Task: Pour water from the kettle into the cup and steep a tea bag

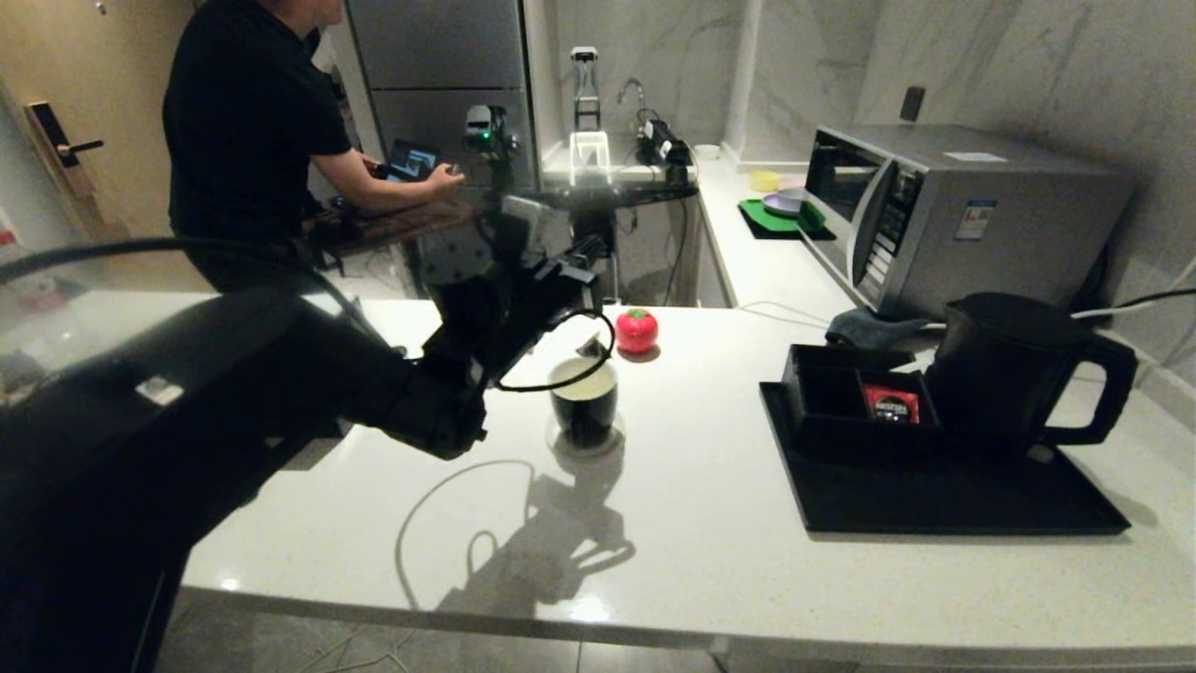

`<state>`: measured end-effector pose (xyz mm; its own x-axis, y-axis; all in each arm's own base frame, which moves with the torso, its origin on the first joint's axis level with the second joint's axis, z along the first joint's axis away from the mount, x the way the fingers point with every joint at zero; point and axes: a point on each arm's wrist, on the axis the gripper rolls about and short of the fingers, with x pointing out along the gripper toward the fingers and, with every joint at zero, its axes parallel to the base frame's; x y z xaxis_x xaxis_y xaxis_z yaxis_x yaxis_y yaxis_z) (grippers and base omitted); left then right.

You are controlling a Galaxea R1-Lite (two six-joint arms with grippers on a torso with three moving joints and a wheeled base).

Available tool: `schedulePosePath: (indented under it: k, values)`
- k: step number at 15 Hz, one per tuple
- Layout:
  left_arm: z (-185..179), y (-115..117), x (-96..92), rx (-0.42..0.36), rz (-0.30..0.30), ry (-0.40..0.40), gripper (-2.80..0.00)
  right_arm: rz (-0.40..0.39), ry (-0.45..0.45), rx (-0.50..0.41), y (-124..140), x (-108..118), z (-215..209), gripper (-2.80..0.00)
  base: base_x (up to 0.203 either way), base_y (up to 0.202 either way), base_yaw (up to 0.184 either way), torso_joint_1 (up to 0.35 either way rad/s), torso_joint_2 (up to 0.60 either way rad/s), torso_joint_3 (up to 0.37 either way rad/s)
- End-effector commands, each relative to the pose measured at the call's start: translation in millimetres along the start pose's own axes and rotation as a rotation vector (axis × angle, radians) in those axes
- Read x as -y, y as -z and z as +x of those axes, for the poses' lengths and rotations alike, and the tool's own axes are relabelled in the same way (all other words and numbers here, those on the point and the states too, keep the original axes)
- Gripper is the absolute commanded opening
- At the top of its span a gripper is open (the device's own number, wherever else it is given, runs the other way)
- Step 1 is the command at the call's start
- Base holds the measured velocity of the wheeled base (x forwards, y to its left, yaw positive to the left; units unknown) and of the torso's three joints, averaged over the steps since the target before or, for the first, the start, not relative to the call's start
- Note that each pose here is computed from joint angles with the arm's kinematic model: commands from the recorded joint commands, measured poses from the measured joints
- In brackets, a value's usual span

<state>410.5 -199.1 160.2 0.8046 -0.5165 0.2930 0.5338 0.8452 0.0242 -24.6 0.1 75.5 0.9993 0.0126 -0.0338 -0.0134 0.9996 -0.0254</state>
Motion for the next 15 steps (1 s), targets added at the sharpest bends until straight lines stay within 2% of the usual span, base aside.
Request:
schedulePosePath:
  k: [1, 7, 12, 15]
  values:
    - [-1, -7, -2.5, 0.021, 0.003, -0.008, -2.8, 0.0, 0.0, -0.001, 0, 0, 0, -2.8, 0.0, 0.0, 0.0, 0.0, 0.0, 0.0]
    - [-5, -24, -19.4, 0.05, 0.019, -0.046, -2.8, 0.0, -0.001, -0.001, 0, 0, 0, -2.8, 0.0, 0.0, 0.0, 0.0, 0.0, 0.0]
    - [-25, -50, -47.2, 0.004, 0.037, -0.116, -2.8, 0.0, -0.001, -0.001, 0, 0, 0, -2.8, 0.0, 0.0, 0.0, 0.0, 0.0, 0.0]
    - [-36, -60, -60.6, 0.004, 0.048, -0.153, -2.8, 0.0, -0.001, -0.001, 0, 0, 0, -2.8, 0.0, 0.0, 0.0, 0.0, 0.0, 0.0]
